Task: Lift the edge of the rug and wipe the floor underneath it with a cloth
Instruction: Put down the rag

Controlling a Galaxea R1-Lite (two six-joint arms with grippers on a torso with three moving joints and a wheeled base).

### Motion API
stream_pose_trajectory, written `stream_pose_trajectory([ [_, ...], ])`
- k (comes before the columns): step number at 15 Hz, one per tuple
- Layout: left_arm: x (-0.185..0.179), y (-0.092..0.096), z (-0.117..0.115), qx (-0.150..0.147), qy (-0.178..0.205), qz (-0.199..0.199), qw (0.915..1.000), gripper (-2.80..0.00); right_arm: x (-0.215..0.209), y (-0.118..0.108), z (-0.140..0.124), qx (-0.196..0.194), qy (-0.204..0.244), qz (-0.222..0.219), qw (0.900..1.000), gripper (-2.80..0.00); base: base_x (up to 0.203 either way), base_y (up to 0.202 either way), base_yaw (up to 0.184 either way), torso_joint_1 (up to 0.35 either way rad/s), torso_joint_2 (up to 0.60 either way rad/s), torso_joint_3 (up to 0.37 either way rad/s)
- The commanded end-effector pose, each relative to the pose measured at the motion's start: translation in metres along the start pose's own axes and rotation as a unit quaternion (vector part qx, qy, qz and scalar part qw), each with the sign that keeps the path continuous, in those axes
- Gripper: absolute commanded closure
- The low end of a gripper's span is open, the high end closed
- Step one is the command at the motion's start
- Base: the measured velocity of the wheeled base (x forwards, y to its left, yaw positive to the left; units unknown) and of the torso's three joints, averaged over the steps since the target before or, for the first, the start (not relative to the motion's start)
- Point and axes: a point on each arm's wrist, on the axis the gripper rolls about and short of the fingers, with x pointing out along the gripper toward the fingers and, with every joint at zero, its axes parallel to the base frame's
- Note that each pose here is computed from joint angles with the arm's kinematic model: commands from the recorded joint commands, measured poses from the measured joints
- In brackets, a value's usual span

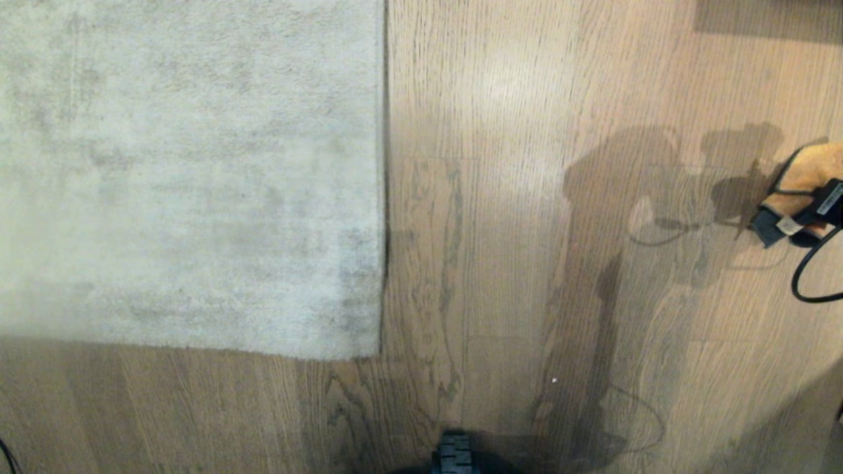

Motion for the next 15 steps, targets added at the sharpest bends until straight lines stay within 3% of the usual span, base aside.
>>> stream_pose_trajectory([
  [1, 0.0, 0.0, 0.0, 0.0, 0.0, 0.0, 1.0, 0.0, 0.0051, -0.0014, -0.001, 0.001, 0.0, -0.001, 1.0, 0.0, 0.0, 0.0, 0.0, 0.0, 0.0, 0.0],
  [12, 0.0, 0.0, -0.0002, 0.0, 0.0, 0.0, 1.0, 0.0, 0.0106, -0.0018, -0.0066, 0.002, 0.009, 0.0, 1.0, 0.0, 0.0, 0.0, 0.0, 0.0, 0.0, 0.0],
  [13, -0.0001, 0.0, 0.0002, 0.0, -0.001, 0.0, 1.0, 0.0, 0.0101, -0.0018, -0.0065, 0.002, 0.009, 0.0, 1.0, -1.85, 0.0, 0.0, 0.0, 0.0, 0.0, 0.0],
  [14, 0.0, 0.0, -0.0002, 0.0, 0.0, 0.0, 1.0, 0.0, 0.0101, -0.0028, -0.0062, 0.001, 0.009, -0.002, 1.0, -2.8, 0.0, 0.0, 0.0, 0.0, 0.0, 0.0],
  [15, -0.0001, 0.0, 0.0002, 0.0, -0.001, 0.0, 1.0, 0.0, 0.0101, -0.0028, -0.0064, 0.001, 0.009, -0.003, 1.0, -2.8, 0.0, 0.0, 0.0, 0.0, 0.0, 0.0],
])
